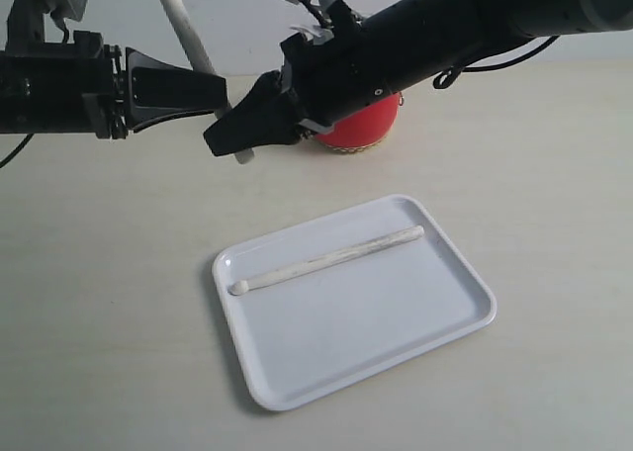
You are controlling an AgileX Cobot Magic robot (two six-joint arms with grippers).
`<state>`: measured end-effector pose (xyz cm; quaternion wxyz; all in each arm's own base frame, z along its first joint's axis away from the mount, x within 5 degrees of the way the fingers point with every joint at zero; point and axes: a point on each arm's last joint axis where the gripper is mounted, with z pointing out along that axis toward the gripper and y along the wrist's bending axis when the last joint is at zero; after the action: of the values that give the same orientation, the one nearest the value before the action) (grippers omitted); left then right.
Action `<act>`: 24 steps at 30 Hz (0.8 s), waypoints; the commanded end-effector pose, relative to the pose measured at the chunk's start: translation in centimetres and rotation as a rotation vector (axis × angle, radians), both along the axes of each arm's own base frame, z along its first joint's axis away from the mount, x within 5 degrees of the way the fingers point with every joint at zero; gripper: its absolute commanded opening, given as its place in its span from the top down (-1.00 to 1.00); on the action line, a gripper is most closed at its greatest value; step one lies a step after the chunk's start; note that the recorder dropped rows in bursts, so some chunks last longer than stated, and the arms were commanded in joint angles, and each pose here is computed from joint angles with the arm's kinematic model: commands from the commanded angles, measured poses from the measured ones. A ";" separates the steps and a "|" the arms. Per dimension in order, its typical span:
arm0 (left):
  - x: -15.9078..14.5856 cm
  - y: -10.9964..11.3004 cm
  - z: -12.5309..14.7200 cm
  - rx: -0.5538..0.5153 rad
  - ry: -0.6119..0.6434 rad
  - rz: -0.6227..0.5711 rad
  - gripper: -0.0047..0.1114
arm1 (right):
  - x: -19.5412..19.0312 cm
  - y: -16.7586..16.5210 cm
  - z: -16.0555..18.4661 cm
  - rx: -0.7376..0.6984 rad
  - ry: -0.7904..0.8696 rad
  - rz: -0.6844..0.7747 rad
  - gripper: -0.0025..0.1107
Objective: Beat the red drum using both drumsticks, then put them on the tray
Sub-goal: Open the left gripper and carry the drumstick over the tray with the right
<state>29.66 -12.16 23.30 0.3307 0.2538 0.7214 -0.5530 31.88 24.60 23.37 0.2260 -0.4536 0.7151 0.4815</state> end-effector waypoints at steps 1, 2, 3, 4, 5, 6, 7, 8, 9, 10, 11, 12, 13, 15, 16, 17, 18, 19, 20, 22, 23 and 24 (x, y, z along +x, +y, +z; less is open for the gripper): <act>0.7 1.2 0.4 -0.036 0.030 0.066 -0.48 | -0.1 -0.2 0.1 -0.043 0.025 0.002 0.96; 0.8 1.6 0.4 -0.036 0.038 0.078 -0.61 | 0.0 -0.2 0.1 -0.061 0.018 0.003 0.96; 0.9 2.0 0.4 -0.035 0.038 0.089 -0.67 | 0.1 -0.3 0.2 -0.089 0.010 -0.002 0.96; 1.1 2.5 0.4 -0.033 0.038 0.104 -0.68 | 0.4 -0.4 0.2 -0.122 0.000 -0.021 0.96; 1.2 3.0 0.4 -0.034 0.037 0.121 -0.68 | 0.7 -0.5 0.3 -0.158 -0.002 -0.041 0.96; 1.4 3.6 0.4 -0.034 0.039 0.139 -0.66 | 1.1 -0.6 0.5 -0.197 -0.013 -0.061 0.96; 1.5 4.2 0.4 -0.035 0.039 0.159 -0.63 | 1.4 -0.8 0.7 -0.235 -0.026 -0.076 0.96; 1.7 4.8 0.4 -0.036 0.038 0.178 -0.57 | 1.6 -0.9 0.8 -0.270 -0.035 -0.084 0.96; 1.8 5.3 0.4 -0.036 0.038 0.195 -0.50 | 1.8 -1.2 0.9 -0.324 -0.055 -0.088 0.96; 2.0 5.9 0.4 -0.037 0.029 0.216 -0.40 | 2.1 -1.5 1.1 -0.386 -0.082 -0.087 0.96; 2.1 6.5 0.5 -0.035 0.017 0.235 -0.29 | 2.3 -1.9 1.1 -0.440 -0.105 -0.079 0.96; 2.2 7.1 0.5 -0.033 0.009 0.252 -0.17 | 2.5 -2.5 1.1 -0.524 -0.144 -0.062 0.96; 2.3 7.6 0.5 -0.032 0.007 0.265 -0.07 | 2.5 -2.8 1.1 -0.574 -0.168 -0.040 0.96; 2.4 8.4 0.4 -0.031 0.006 0.291 0.19 | 2.4 -3.7 0.8 -0.676 -0.218 0.030 0.96; 2.4 8.7 0.4 -0.031 0.006 0.300 0.32 | 2.4 -4.1 0.6 -0.717 -0.232 0.060 0.96; 2.4 9.2 0.4 -0.027 0.006 0.312 0.58 | 2.2 -4.6 0.4 -0.776 -0.241 0.108 0.96; 2.4 9.3 0.4 -0.027 0.006 0.317 0.68 | 2.1 -4.7 0.4 -0.788 -0.241 0.116 0.96; 2.4 9.3 0.4 -0.024 -0.003 0.315 0.92 | 2.0 -5.0 0.3 -0.818 -0.249 0.146 0.96; 2.4 9.3 0.4 -0.019 -0.017 0.313 0.92 | 2.0 -5.1 0.2 -0.826 -0.252 0.165 0.96; 2.4 9.3 0.4 -0.017 -0.019 0.311 0.92 | 1.8 -5.1 0.1 -0.829 -0.249 0.201 0.96; 2.3 9.3 0.5 -0.010 -0.027 0.306 0.92 | 1.8 -5.1 0.1 -0.827 -0.261 0.215 0.96; 2.3 9.3 0.7 -0.007 -0.036 0.305 0.92 | 1.8 -5.1 0.1 -0.827 -0.261 0.215 0.96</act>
<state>32.02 -2.88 23.37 0.4139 0.1394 0.7495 -0.4975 33.76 19.42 23.09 0.0595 -0.6240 0.7705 0.1156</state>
